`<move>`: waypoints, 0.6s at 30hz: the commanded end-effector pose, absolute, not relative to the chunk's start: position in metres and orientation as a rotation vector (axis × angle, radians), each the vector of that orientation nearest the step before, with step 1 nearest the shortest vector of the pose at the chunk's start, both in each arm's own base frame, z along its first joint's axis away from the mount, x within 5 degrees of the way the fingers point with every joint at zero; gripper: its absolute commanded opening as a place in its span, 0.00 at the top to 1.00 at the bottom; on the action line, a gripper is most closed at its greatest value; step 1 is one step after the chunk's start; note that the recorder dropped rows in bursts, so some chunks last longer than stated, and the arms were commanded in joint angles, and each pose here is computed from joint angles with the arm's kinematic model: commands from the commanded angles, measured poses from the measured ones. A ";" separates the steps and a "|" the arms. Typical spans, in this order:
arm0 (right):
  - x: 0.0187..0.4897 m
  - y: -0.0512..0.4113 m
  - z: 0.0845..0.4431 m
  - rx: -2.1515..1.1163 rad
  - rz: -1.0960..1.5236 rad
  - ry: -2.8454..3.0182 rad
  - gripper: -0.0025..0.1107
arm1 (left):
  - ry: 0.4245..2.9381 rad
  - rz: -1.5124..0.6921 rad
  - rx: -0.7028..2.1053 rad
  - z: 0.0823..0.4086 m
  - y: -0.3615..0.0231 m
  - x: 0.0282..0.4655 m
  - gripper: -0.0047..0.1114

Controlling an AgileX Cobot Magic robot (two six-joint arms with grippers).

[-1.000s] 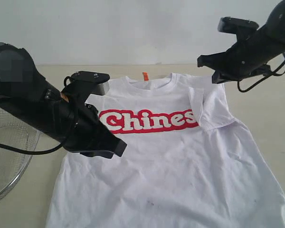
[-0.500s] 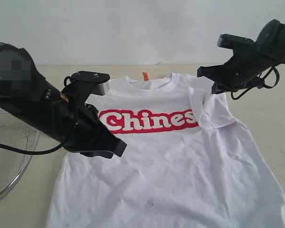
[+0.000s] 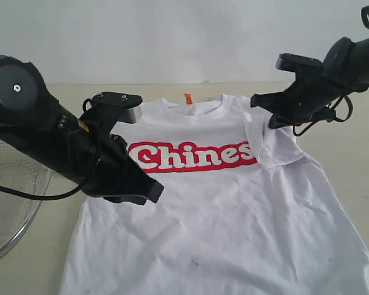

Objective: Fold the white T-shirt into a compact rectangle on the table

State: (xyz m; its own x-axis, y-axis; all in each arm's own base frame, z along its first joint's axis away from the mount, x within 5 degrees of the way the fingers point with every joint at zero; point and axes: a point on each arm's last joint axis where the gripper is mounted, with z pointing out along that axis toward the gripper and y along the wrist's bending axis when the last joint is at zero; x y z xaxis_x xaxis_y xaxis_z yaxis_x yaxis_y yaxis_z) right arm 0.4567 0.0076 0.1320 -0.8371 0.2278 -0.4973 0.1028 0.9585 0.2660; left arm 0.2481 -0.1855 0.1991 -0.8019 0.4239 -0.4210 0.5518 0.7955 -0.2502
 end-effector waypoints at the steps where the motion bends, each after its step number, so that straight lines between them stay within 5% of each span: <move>1: 0.457 0.007 0.124 0.216 0.295 2.587 0.98 | 2.634 -0.524 0.732 0.198 -0.185 0.248 0.92; 9: 0.452 -0.004 0.124 0.204 0.188 2.641 0.98 | 2.634 -0.524 0.732 0.198 -0.185 0.248 0.92; 15: 0.454 -0.004 0.176 0.207 0.185 2.477 0.98 | 2.632 -0.522 0.738 0.198 -0.185 0.248 0.92; 18: 0.458 -0.002 0.172 0.237 0.215 2.482 0.98 | 2.626 -0.520 0.738 0.199 -0.185 0.249 0.92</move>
State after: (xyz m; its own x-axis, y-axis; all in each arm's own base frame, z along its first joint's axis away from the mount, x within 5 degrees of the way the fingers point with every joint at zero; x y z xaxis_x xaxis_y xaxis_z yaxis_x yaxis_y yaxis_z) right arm 0.4557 -0.0007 0.1756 -0.7835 0.1995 -0.5885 0.1017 0.9755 0.1952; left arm 0.2482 -0.1855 0.1991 -0.7976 0.4288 -0.4243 0.5574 0.7927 -0.2467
